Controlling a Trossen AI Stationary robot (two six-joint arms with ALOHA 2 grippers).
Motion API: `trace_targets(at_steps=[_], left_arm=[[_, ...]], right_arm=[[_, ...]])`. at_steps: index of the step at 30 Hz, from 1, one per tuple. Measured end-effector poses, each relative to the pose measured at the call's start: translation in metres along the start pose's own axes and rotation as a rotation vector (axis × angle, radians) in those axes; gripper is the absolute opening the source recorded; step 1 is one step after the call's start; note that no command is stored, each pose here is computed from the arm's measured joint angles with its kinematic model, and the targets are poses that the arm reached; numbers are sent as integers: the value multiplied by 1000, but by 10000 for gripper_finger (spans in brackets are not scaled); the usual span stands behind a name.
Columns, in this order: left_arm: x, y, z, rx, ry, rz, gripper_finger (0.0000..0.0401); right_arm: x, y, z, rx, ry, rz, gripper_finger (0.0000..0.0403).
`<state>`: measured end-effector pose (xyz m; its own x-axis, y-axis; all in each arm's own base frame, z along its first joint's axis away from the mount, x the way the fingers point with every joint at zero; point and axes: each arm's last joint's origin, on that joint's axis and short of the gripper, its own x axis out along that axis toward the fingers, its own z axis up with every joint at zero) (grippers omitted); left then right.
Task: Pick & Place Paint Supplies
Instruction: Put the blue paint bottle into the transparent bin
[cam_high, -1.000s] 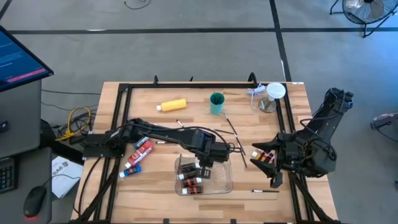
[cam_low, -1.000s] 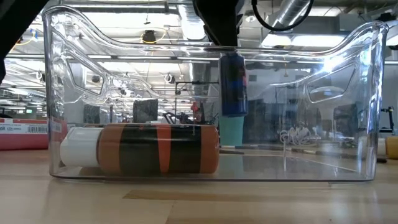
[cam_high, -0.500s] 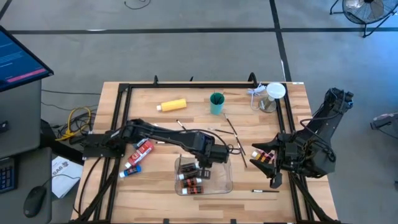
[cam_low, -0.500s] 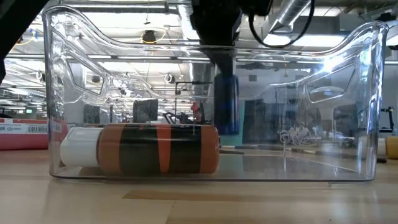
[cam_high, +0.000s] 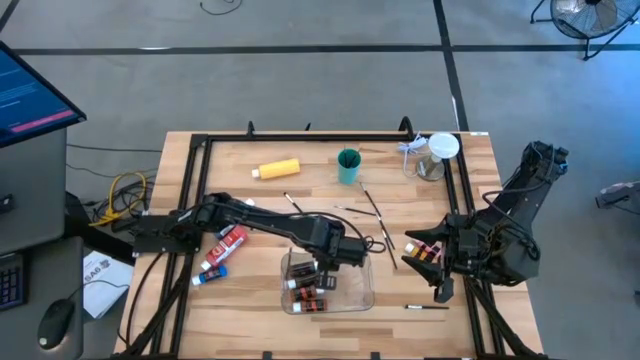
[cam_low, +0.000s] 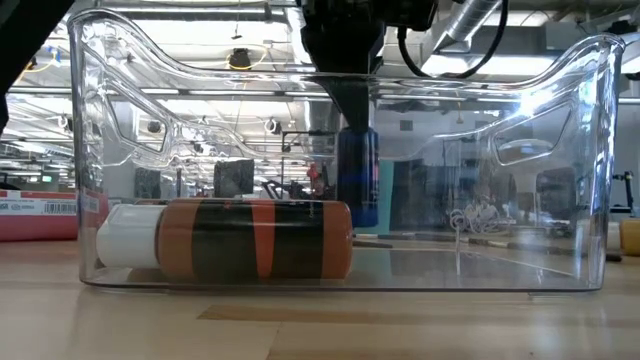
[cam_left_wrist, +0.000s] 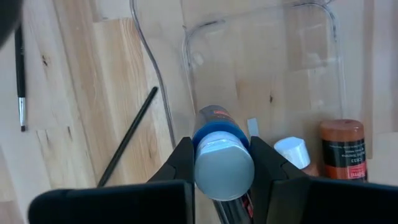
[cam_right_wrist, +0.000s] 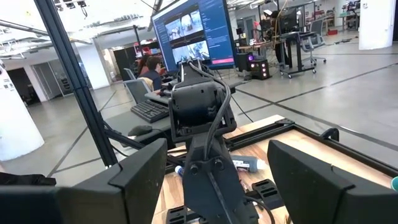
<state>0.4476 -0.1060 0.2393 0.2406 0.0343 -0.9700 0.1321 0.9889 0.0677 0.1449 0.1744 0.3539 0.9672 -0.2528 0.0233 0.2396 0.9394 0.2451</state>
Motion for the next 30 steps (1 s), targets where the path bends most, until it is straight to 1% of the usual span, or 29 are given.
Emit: trace_targets(at_steps=[12,20,30], left_arm=[[16,0,-8,-36,56,4,42],[15,1,-8,-74,52,7,42],[15,1,-9,-89,55,11,42]], right_arm=[[0,0,0,-1,0,0,270],[0,0,0,-1,0,0,270],[0,0,0,-3,1,0,270]])
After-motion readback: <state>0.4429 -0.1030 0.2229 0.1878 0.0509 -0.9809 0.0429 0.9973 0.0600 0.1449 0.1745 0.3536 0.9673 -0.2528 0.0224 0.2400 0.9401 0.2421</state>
